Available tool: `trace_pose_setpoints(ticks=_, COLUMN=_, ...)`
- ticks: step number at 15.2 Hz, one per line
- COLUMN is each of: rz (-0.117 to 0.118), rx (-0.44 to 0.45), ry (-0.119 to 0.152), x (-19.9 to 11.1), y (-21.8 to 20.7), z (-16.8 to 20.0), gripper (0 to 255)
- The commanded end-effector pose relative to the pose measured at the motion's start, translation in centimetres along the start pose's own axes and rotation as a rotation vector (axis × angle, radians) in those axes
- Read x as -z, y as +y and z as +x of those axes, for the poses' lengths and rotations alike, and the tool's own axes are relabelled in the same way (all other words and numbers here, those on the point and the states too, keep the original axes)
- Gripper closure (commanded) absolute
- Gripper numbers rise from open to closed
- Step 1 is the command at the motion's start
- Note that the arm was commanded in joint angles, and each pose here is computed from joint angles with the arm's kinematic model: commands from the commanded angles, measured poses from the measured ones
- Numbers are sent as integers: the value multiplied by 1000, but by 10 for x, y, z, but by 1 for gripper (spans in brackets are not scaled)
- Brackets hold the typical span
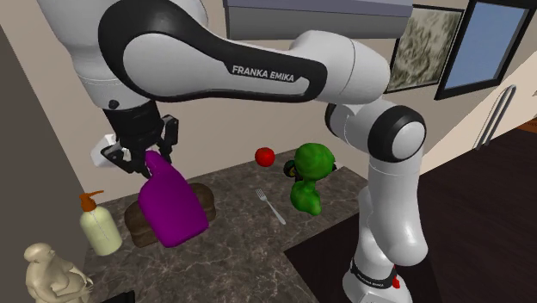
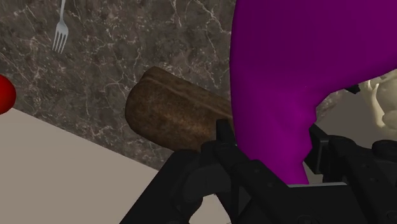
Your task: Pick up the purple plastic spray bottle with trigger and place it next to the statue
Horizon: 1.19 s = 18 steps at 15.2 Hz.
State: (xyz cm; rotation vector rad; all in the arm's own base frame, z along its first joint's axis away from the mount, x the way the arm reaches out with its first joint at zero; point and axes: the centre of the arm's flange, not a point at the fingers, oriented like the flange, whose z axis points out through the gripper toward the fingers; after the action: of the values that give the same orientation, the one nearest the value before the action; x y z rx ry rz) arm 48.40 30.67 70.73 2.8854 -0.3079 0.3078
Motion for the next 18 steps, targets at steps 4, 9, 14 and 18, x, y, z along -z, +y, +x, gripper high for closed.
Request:
trace_pose_setpoints(ticks=4, rz=0, rx=0, ry=0, x=-27, y=-5, z=-8, gripper=255)
trace_pose_setpoints(ticks=9, rz=0, rx=0, ry=0, x=-52, y=-10, z=-14, gripper=255)
trace_pose_setpoints(ticks=14, rz=0, rx=0, ry=0, x=-77, y=-15, z=-20, gripper=255)
trace_pose_setpoints(ticks=18, rz=0, rx=0, ry=0, x=-97, y=-20, z=-25, gripper=255)
